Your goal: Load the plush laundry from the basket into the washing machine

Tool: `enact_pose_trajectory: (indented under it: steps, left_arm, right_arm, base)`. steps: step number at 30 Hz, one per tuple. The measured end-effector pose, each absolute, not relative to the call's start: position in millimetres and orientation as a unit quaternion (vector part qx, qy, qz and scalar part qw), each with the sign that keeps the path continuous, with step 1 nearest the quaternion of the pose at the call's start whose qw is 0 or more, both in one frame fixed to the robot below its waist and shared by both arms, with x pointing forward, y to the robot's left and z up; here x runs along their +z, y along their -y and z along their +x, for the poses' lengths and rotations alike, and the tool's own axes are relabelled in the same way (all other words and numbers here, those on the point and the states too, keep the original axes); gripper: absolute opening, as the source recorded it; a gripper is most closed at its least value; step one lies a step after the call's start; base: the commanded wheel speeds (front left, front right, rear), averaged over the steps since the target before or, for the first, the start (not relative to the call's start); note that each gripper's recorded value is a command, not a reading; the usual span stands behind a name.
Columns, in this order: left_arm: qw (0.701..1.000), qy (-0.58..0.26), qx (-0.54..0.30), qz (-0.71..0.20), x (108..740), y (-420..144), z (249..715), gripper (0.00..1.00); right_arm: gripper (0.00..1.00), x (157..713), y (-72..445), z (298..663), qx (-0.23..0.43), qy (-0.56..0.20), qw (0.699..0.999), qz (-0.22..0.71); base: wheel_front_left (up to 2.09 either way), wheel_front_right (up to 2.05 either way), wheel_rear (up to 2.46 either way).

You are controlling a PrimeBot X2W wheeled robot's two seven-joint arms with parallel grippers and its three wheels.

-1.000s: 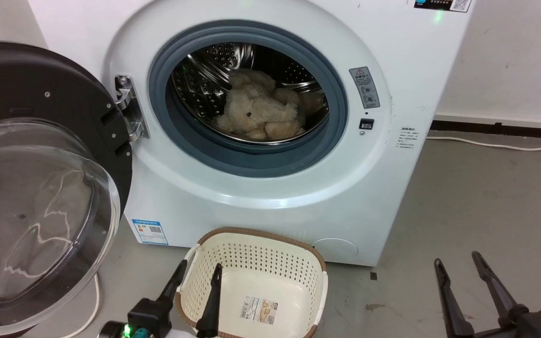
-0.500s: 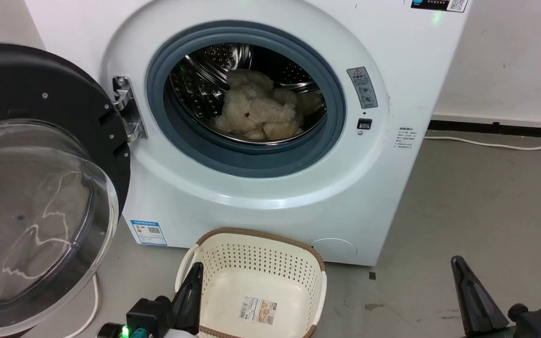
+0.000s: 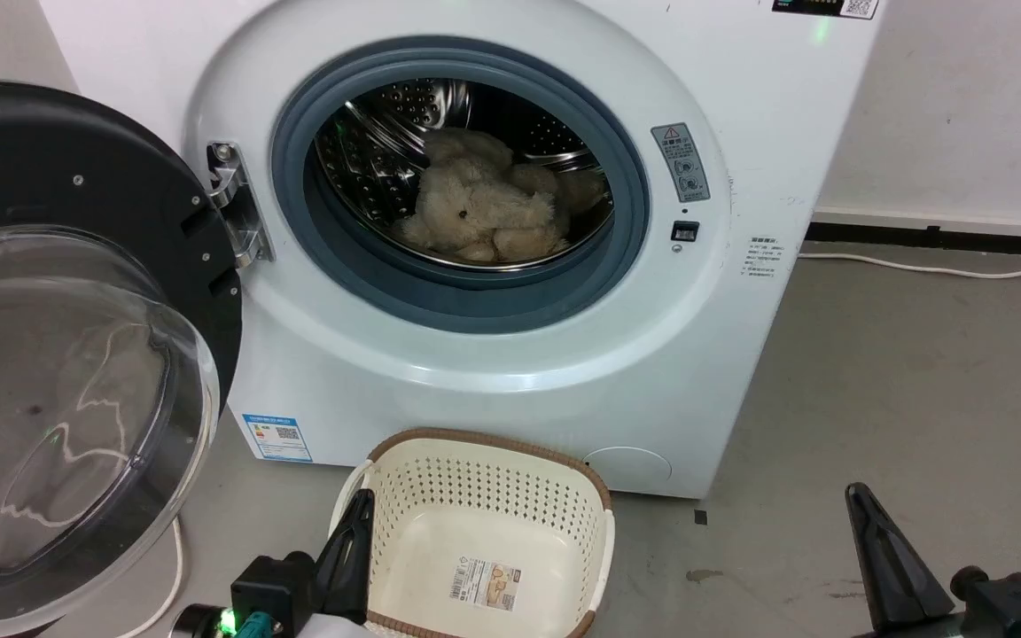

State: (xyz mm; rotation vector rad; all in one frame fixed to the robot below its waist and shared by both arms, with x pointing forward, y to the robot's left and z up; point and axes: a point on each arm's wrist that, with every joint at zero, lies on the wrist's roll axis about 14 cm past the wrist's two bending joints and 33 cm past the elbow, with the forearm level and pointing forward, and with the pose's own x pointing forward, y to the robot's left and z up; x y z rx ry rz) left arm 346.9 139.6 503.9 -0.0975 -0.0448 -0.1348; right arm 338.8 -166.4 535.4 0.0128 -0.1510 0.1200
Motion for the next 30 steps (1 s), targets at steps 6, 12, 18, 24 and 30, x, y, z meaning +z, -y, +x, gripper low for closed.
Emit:
enact_pose_trajectory:
  steps: [6,12,18,24,30]
  left_arm:
    - [0.997,0.020,-0.064,-0.045,504.6,-141.6,348.3,0.00]
    - [0.997,0.018,-0.060,-0.040,505.5,-144.2,349.8,0.00]
    - [0.998,0.017,-0.058,-0.036,506.5,-145.8,351.2,0.00]
    - [0.998,0.014,-0.056,-0.032,507.3,-147.2,352.5,0.00]
    - [0.998,0.014,-0.051,-0.025,508.7,-149.7,353.9,0.00]
  right_arm:
    - [0.00,535.5,165.9,341.3,0.060,0.071,0.996,0.004]
    - [0.00,535.0,165.7,343.1,0.061,0.067,0.996,0.003]
    - [0.00,532.2,165.8,343.5,0.060,0.059,0.996,0.001]
    - [0.00,532.9,165.2,346.3,0.061,0.057,0.997,-0.002]
    - [0.00,531.8,165.1,347.4,0.061,0.052,0.997,-0.003]
  base:
    - [0.00,0.00,0.00]
    - [0.00,0.00,0.00]
    - [0.00,0.00,0.00]
    - [0.00,0.00,0.00]
    - [0.00,0.00,0.00]
